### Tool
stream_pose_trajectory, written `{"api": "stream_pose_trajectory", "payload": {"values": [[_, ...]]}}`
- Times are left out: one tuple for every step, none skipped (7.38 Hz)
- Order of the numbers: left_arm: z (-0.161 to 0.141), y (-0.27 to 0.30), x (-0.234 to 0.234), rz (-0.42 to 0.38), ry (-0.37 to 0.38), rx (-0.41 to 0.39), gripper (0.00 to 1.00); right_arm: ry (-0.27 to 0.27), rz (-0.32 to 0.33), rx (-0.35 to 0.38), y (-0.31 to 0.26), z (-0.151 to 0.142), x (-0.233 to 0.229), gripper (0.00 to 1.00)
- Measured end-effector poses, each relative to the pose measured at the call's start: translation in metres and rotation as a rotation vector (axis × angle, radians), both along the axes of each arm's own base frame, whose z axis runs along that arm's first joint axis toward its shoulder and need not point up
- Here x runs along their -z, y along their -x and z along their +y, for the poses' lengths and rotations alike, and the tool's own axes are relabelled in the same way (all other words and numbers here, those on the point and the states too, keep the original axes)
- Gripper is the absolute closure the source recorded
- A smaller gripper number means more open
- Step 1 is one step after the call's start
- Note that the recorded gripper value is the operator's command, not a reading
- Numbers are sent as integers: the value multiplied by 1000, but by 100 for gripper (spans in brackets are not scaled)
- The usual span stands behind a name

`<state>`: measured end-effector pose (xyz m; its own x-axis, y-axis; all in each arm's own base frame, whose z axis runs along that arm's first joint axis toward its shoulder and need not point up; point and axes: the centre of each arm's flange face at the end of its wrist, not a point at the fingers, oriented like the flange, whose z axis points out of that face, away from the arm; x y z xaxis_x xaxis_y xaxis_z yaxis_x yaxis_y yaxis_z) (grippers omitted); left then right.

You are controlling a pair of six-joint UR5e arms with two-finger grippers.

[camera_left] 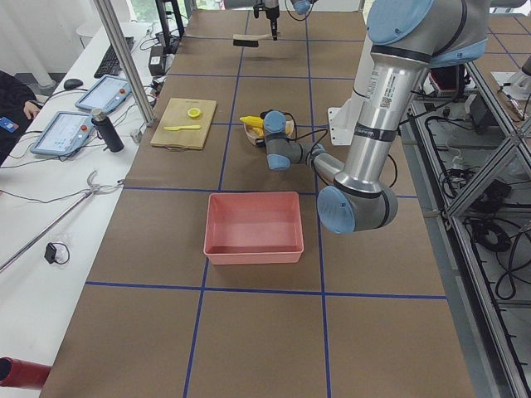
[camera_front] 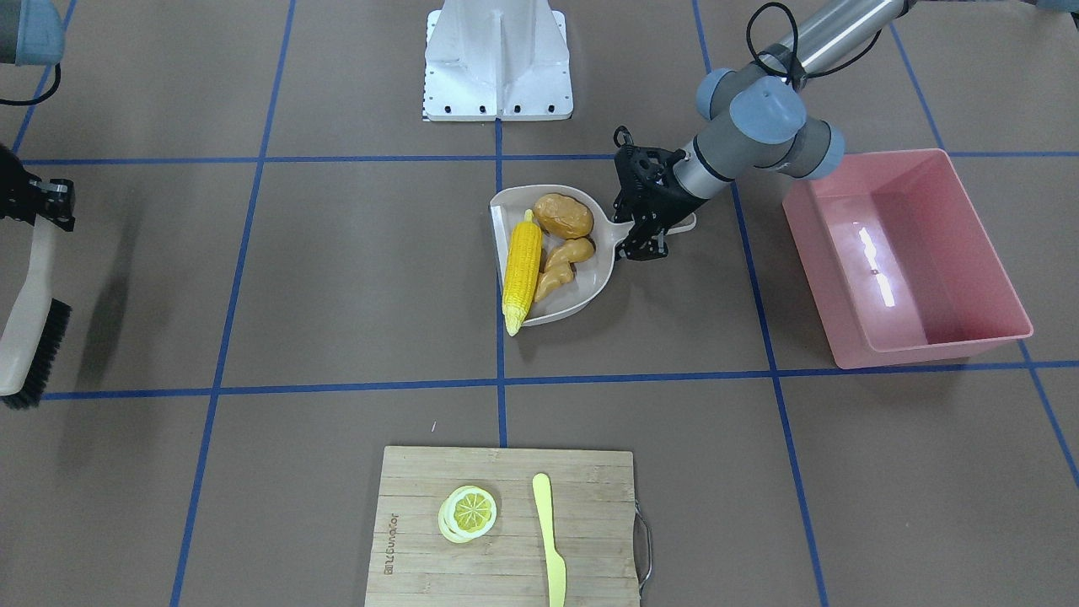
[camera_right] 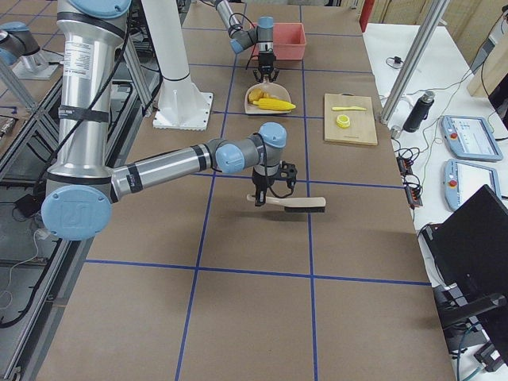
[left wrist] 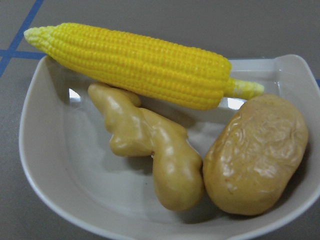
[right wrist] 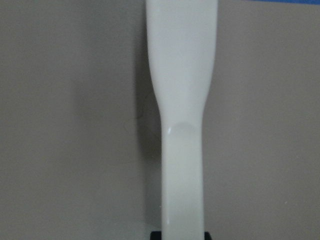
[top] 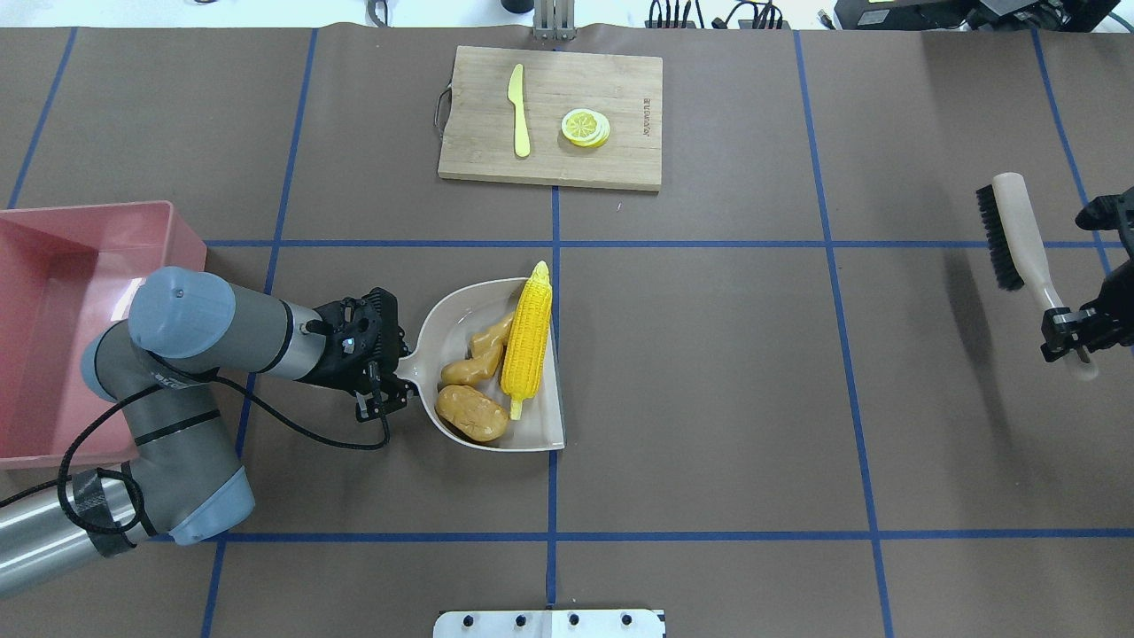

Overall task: Sweep and dump trash into bin
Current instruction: 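Withdraw the right gripper with the brush to the table edge, then lift the loaded dustpan with the left gripper over the pink bin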

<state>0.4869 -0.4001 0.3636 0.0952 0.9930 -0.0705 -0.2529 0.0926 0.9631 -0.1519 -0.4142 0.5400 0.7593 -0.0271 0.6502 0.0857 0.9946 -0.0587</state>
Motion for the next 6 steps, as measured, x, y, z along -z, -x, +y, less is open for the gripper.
{"api": "stream_pose_trajectory", "payload": {"values": [[0,0,0,0,-1,0,92,3,-5,8,-15,5,-16,100],[0,0,1,1,-2,0,96,12,-9,17,-29,9,-32,100],[0,0,2,3,-3,0,96,30,-18,21,-37,12,-45,100],[0,1,3,5,-5,0,99,54,-33,19,-41,16,-54,100],[1,1,4,8,-6,0,100,77,-53,12,-43,22,-59,100],[2,3,8,14,-9,0,100,91,-72,9,-45,30,-68,100]]}}
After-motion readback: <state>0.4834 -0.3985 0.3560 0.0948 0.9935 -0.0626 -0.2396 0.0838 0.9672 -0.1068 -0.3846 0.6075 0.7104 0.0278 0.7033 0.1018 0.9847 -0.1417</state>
